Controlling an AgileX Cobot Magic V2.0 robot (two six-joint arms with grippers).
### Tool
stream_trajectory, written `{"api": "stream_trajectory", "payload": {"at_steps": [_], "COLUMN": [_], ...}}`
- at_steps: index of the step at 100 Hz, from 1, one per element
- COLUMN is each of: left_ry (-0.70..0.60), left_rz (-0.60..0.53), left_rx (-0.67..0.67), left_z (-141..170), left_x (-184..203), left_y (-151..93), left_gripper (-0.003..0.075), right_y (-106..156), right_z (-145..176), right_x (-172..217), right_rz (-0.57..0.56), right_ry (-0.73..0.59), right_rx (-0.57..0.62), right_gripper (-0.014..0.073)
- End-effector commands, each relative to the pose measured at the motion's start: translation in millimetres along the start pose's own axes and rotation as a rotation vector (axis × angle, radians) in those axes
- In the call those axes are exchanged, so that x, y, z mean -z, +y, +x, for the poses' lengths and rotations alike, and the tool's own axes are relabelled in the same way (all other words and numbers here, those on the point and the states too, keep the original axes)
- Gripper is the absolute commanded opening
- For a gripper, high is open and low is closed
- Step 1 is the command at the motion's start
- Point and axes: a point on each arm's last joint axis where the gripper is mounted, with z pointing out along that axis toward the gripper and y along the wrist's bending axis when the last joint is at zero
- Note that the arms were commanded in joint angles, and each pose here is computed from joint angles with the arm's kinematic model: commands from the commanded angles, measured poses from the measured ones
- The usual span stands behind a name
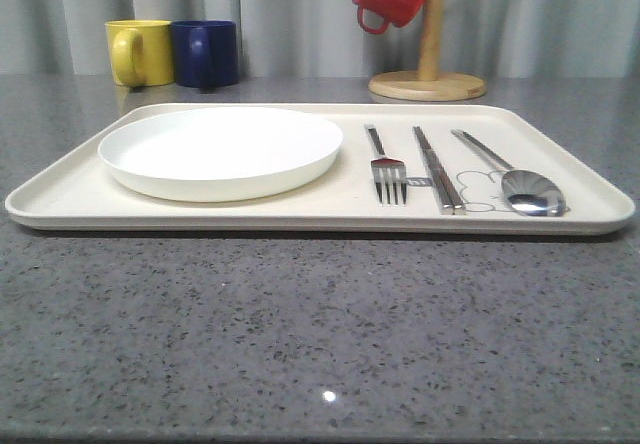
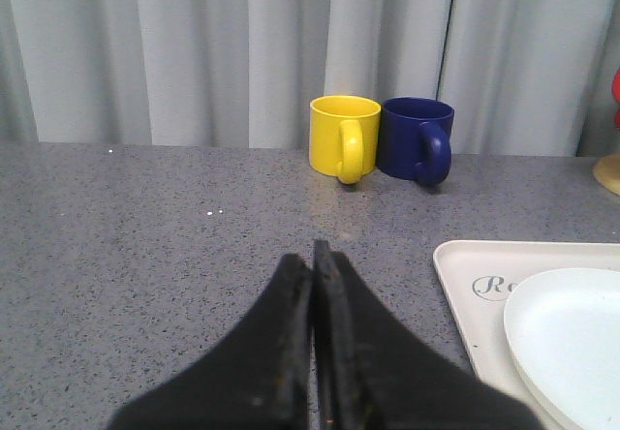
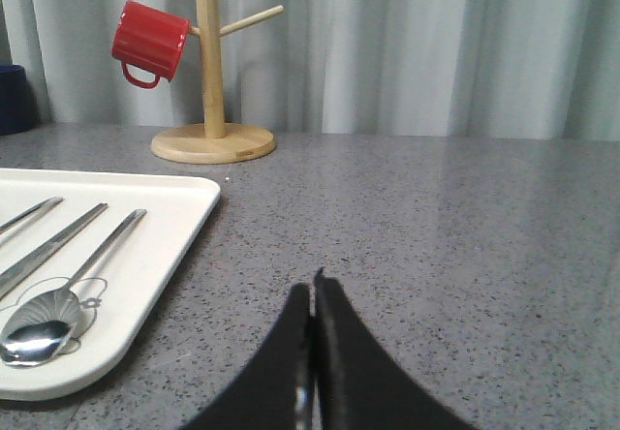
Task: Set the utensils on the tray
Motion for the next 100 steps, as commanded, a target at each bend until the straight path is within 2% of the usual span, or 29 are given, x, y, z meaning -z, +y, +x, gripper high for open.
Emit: {"api": "stream_trajectory", "payload": {"at_steps": [1,37,54,74,100], "left_ry": [-0.091,-0.126,-0.121,-0.123,-0.17], "left_rz": [-0.032,-0.048,-0.03,0.001,0.003], "left_rx": [0.007,0.009,-0.032,-0.018,-0.064], "left_z": [-14.7,-17.8,-14.2,2.3,30.1], "left_x": [0.6,1.0,0.8,8.4,32.7], "left_y": [2.8,4.2,2.4,0.0,-0.1], "left_gripper": [-0.0018,-0.0018,-0.0018,-0.0018,-0.0018], "right_y": [0.0,0.0,0.0,0.0,0.0], "right_z": [-14.8,-14.8,-14.8,-14.8,-14.8], "right_x": [3.1,3.1,3.1,3.1,3.1], "right_rz": [0.004,0.004,0.004,0.004,0.004], "right_ry": [-0.124,-0.124,-0.124,-0.124,-0.124], "right_rx": [0.008,0.008,0.008,0.008,0.008], "right_gripper": [-0.0068,-0.0068,-0.0068,-0.0068,-0.0068]}}
